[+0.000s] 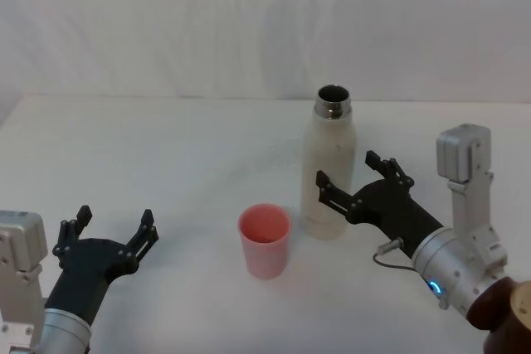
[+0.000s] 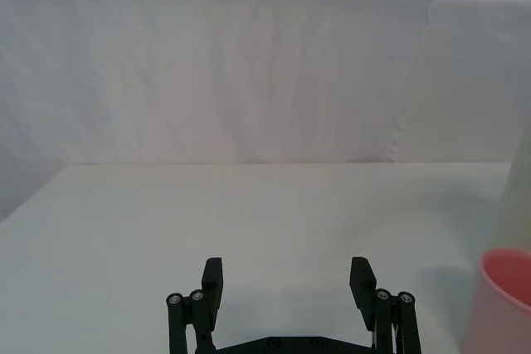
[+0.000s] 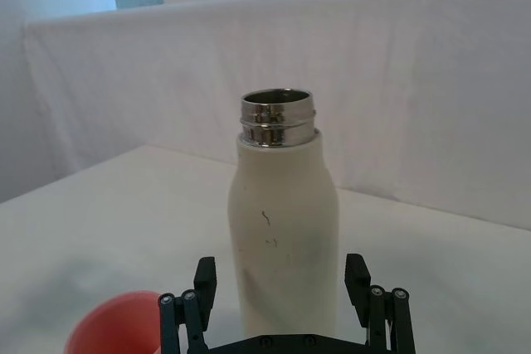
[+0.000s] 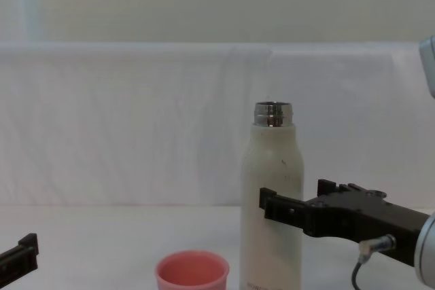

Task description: Grasp the thermos with one hand and pour water into the cup lid.

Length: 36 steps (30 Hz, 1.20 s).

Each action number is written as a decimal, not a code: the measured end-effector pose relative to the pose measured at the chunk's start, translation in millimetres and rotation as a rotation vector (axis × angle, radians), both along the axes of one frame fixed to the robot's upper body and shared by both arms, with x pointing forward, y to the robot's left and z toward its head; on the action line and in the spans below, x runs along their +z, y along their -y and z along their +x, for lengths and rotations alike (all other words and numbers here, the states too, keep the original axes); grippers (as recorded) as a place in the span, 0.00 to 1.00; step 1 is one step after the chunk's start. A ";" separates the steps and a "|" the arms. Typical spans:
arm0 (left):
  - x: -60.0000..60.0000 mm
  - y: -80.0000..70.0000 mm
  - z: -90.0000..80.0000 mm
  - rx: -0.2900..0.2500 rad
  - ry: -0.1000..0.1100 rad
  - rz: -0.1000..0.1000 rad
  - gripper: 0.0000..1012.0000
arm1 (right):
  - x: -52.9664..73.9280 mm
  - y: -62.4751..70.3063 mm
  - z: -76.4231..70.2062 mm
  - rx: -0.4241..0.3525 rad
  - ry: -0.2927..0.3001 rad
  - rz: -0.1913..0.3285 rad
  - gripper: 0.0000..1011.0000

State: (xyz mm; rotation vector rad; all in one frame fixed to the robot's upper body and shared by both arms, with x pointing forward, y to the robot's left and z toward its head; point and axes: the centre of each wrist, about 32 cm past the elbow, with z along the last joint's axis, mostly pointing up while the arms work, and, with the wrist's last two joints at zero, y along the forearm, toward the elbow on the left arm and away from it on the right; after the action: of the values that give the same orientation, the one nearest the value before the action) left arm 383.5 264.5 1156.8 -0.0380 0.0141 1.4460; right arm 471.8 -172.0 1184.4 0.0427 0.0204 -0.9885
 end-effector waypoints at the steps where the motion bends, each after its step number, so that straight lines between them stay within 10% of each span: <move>1: 0.0 0.0 0.0 0.000 0.000 0.000 0.99 | 0.3 -1.1 1.2 0.003 0.000 -0.004 0.99; 36: 0.0 0.0 0.0 0.000 0.000 0.000 0.99 | 4.8 -14.8 25.6 -0.006 0.003 -0.049 0.99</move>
State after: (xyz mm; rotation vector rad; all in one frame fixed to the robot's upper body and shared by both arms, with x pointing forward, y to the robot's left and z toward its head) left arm 383.5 264.5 1156.8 -0.0380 0.0141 1.4460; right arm 497.4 -157.2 1189.2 -0.0004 -0.0071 -0.9945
